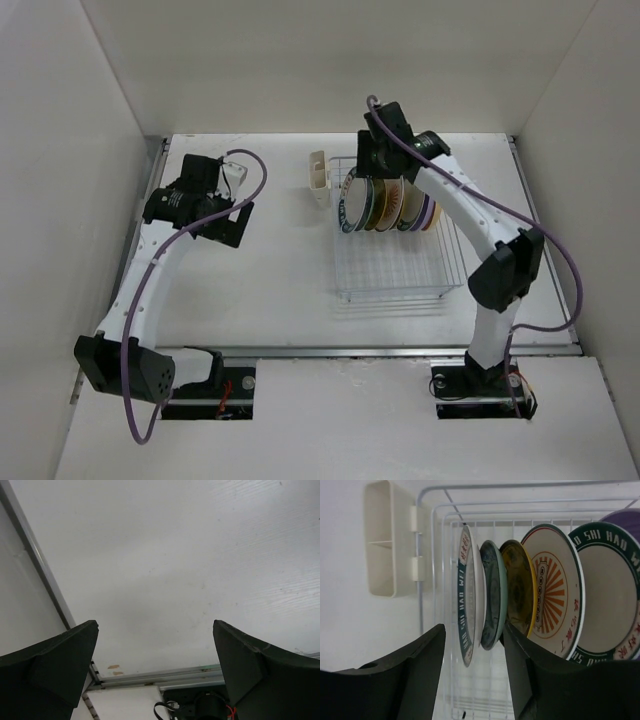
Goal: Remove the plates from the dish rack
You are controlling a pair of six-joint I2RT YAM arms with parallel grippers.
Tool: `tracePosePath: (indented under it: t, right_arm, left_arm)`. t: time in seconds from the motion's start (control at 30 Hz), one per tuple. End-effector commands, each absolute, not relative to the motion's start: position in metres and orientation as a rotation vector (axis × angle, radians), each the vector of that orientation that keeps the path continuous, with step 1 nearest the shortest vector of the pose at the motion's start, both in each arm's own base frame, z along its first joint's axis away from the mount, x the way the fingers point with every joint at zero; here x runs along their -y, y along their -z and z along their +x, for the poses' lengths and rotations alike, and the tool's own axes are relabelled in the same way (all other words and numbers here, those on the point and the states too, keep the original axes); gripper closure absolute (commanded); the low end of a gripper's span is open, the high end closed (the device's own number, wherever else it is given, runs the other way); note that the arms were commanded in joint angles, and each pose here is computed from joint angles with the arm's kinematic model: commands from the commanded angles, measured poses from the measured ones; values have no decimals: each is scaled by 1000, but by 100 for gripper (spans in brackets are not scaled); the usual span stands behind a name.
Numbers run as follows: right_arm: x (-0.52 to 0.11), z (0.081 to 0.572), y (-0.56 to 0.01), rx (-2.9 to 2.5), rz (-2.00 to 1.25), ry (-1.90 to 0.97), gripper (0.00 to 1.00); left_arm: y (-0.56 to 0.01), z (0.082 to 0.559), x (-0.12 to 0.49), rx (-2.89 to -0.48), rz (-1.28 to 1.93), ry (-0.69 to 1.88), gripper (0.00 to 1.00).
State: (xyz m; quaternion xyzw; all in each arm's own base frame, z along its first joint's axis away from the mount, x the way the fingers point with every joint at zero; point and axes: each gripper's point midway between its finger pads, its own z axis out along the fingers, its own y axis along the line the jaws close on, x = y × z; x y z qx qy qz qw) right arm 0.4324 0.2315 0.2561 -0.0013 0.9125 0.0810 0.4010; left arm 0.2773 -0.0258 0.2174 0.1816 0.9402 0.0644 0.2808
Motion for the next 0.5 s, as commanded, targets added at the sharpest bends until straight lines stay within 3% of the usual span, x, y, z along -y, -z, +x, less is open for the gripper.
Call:
tracePosePath:
  t: [0.0,0.2,0.33,0.37,0.43,0.47]
  right_arm:
    - [-229,447,-257,-2284,26,-178,44]
    - [-242,460,-210,-2353,0,-134,51]
    - [-246,466,-194,-2378,5,-122,71]
    - [-248,468,-192,-2379,20,-126,85]
    - [-243,466,-199,-2367,41,-110,100]
    - [-243,465,-204,-2358,43,-117,100]
  left_arm:
    - [-233,278,40,-2479,393,-66,1]
    - [-223,270,38,-2495,385,-63,1]
    - [-223,270,38,-2486,383,-62,1]
    - [-225,269,38,-2477,381,-61,1]
    - [-221,265,39,-2495,388,-51,1]
    - [-224,264,39,-2485,386,-50,1]
